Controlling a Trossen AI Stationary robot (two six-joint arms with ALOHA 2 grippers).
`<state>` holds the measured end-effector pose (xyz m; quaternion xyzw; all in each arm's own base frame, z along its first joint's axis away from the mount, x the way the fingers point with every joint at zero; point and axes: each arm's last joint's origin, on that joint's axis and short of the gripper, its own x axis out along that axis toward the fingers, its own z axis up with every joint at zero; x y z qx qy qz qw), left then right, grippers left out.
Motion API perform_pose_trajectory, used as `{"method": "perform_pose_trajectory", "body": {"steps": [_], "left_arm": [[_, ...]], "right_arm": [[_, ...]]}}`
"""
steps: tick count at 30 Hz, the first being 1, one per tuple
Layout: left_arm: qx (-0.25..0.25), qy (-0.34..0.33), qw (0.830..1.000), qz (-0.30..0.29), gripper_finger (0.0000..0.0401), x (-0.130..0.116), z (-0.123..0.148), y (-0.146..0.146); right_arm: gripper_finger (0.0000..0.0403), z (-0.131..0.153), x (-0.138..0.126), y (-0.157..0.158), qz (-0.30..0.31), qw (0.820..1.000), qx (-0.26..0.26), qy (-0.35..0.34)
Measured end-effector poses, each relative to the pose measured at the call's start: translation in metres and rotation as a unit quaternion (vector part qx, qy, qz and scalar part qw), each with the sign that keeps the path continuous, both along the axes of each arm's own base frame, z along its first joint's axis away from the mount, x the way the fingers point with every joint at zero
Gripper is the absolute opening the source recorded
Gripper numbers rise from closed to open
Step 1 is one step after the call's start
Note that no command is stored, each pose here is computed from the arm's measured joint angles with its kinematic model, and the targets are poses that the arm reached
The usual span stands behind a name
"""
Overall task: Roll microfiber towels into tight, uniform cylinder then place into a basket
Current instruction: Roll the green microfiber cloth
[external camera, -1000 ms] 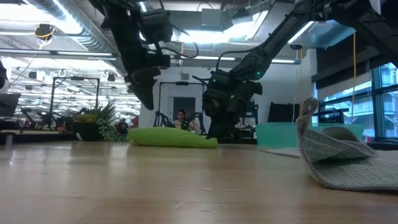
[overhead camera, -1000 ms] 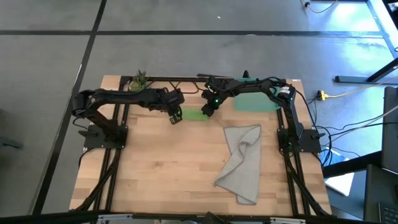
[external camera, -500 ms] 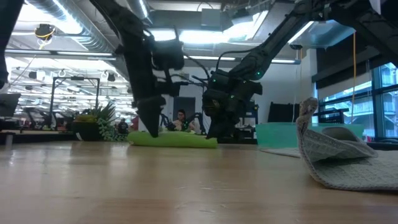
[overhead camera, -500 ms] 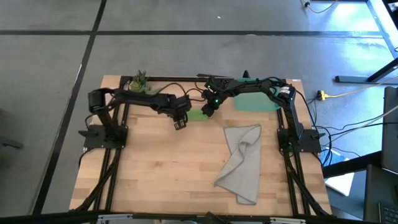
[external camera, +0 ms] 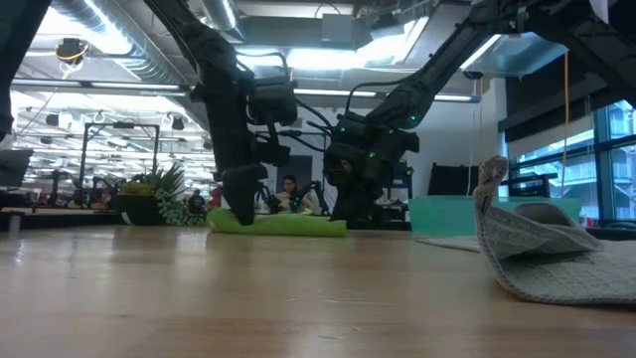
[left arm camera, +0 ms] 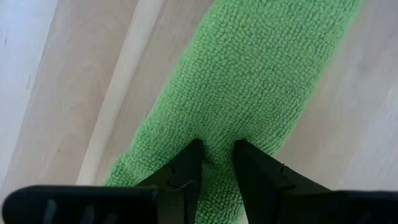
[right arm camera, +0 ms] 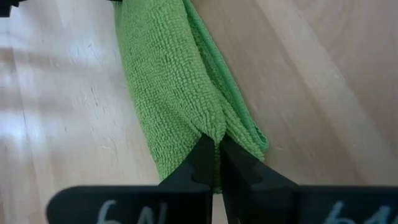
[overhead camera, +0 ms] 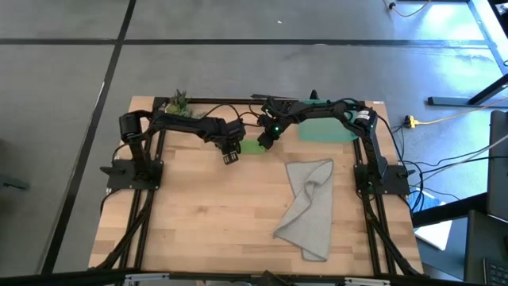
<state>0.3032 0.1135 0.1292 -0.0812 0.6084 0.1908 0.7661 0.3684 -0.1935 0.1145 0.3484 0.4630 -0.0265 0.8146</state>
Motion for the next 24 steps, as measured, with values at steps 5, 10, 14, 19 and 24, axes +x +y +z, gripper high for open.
{"method": "perform_pose_trajectory", "body": {"steps": [5, 10, 14, 19, 24], "left_arm": [[0.000, 0.001, 1.000, -0.005, 0.0094, -0.0002, -0.0003, -0.0002], [-0.001, 0.001, 1.000, -0.005, 0.0094, -0.0003, -0.0005, -0.0002], [0.000, 0.001, 1.000, -0.007, 0.0094, -0.0004, -0.0007, -0.0004], [0.000, 0.001, 1.000, -0.007, 0.0094, -0.0004, -0.0007, -0.0004], [0.000, 0.001, 1.000, -0.007, 0.0094, -0.0003, -0.0007, -0.0005]], "right_arm": [[0.0014, -0.0002, 0.0001, 0.0002, 0.002, 1.000, 0.003, -0.002], [0.0022, -0.0002, 0.0004, 0.0005, 0.004, 1.000, 0.007, -0.006], [0.0052, -0.0001, 0.0005, 0.0004, -0.006, 1.000, 0.015, -0.003], [0.0094, 0.0005, 0.0012, 0.0003, -0.007, 1.000, 0.018, -0.006], [0.0105, 0.0028, -0.0005, -0.0016, 0.002, 0.999, 0.046, -0.015]]}}
